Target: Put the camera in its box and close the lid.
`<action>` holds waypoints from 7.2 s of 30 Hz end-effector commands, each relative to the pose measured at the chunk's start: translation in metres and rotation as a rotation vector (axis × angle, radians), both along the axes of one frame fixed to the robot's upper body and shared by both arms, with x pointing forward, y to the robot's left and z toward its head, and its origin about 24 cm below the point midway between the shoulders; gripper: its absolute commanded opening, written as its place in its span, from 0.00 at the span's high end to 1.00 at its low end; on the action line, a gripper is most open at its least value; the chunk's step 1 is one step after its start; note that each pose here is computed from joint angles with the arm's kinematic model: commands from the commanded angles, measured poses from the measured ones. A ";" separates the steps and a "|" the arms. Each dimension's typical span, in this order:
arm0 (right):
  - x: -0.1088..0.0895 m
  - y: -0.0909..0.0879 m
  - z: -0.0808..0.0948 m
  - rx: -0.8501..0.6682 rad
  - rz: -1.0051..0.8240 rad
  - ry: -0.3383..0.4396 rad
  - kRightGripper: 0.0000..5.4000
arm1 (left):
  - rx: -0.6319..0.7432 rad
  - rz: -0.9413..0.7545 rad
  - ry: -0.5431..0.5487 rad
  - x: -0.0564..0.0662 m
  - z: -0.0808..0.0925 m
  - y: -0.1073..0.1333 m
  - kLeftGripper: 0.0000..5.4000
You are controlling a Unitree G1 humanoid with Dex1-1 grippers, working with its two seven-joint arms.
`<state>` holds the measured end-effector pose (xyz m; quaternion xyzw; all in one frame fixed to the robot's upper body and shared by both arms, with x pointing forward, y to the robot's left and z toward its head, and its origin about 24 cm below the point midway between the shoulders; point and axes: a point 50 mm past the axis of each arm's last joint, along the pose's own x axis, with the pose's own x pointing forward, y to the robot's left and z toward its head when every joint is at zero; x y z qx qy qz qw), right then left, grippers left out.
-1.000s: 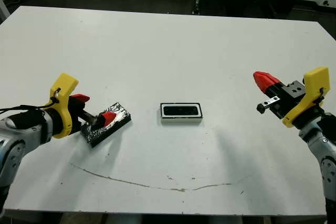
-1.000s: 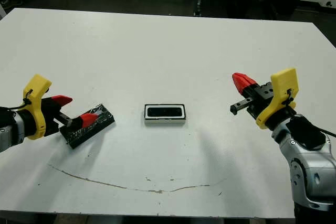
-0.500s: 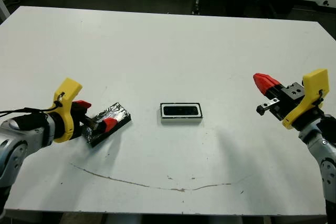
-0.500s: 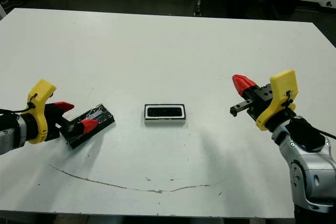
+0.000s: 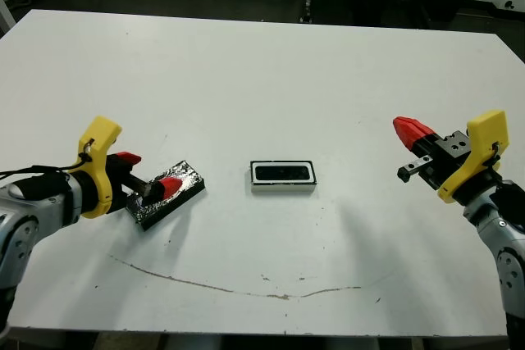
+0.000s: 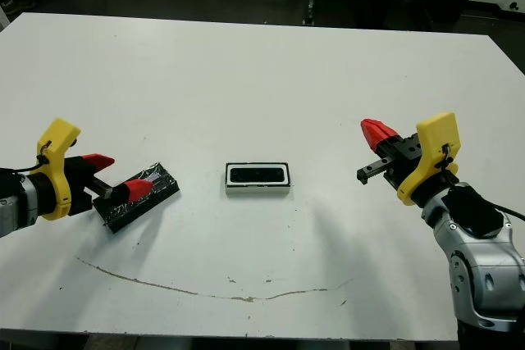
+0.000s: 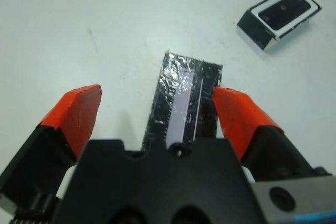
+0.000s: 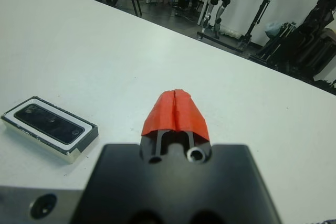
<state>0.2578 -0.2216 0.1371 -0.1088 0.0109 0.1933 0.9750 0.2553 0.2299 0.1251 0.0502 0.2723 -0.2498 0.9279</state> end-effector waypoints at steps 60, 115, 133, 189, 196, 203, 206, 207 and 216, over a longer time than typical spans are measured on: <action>-0.005 0.002 -0.002 -0.024 -0.011 0.031 1.00 | 0.318 -0.305 0.043 -0.001 -0.009 -0.006 0.00; -0.006 0.013 -0.004 -0.007 -0.004 0.040 1.00 | 0.149 -0.549 -0.134 0.045 0.048 -0.035 0.41; -0.006 0.015 -0.007 -0.018 -0.002 0.038 1.00 | 0.205 -0.782 -0.070 0.066 0.015 -0.086 0.41; -0.003 0.007 -0.016 -0.035 0.018 0.030 1.00 | 0.349 -0.986 -0.057 0.066 -0.026 -0.132 0.42; -0.005 0.007 -0.016 -0.028 0.001 0.041 1.00 | 0.379 -0.968 -0.095 0.067 -0.032 -0.134 0.42; -0.005 0.008 -0.017 -0.026 0.010 0.032 1.00 | 0.401 -0.954 -0.141 0.065 -0.026 -0.129 0.42; -0.004 0.007 -0.018 -0.009 0.018 0.038 1.00 | 0.391 -0.952 -0.159 0.066 -0.020 -0.129 0.42; -0.004 0.007 -0.018 -0.010 0.018 0.040 1.00 | 0.387 -0.949 -0.161 0.066 -0.019 -0.128 0.42; -0.004 0.007 -0.018 -0.026 0.010 0.039 1.00 | 0.302 -0.895 -0.098 0.076 -0.026 -0.121 0.42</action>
